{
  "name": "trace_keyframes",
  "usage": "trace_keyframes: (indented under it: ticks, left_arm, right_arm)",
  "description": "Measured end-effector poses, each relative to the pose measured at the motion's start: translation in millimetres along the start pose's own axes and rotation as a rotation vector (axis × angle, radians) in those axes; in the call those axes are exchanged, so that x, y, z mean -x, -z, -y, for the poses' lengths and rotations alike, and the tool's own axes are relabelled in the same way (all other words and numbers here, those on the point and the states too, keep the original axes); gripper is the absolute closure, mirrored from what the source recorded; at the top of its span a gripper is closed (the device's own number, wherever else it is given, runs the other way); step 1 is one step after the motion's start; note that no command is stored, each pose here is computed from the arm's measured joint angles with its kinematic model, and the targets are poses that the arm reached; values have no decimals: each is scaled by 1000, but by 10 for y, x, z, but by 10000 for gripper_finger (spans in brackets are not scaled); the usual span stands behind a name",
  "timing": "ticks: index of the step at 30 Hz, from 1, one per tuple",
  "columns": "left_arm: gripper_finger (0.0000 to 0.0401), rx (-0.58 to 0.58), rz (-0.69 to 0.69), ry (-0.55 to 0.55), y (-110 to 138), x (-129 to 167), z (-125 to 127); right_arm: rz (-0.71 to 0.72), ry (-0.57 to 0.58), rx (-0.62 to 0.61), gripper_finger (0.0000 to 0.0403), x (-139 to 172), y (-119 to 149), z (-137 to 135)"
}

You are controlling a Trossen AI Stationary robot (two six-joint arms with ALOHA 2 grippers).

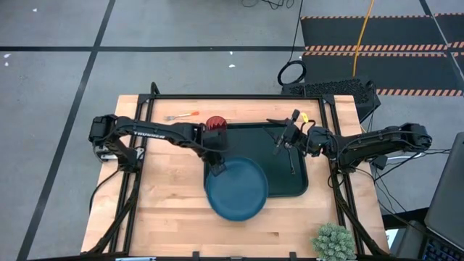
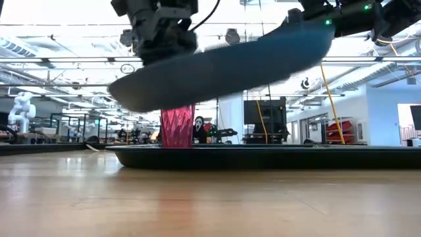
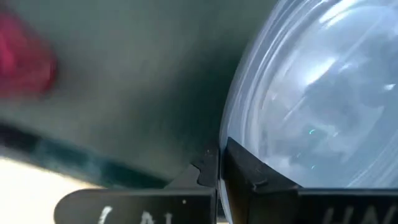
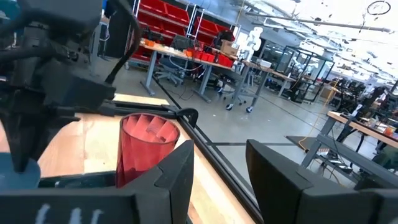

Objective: Pick and place plate/cup/fork/spoon on tray
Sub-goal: Put the blue plate to the left of the black spoon on the black tray

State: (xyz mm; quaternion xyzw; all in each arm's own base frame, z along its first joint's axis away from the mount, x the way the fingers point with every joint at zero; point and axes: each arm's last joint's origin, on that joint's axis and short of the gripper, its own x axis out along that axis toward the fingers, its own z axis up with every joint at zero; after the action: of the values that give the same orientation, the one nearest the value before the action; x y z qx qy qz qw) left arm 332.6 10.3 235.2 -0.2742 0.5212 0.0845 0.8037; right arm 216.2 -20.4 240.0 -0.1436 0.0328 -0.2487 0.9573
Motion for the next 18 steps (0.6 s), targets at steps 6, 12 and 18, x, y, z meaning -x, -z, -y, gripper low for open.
trace_keyframes:
  ticks: [6,12,18]
  left_arm:
    - [394,-143,49,-50,-270,147,210]
    - [394,-222,-49,-134,-381,77,302]
    - [394,-295,-100,-150,-502,-186,320]
  right_arm:
    - [3,2,11,261,12,-11,10]
    - [-92,213,96,261,192,-70,126]
    - [-134,338,36,261,503,-157,282]
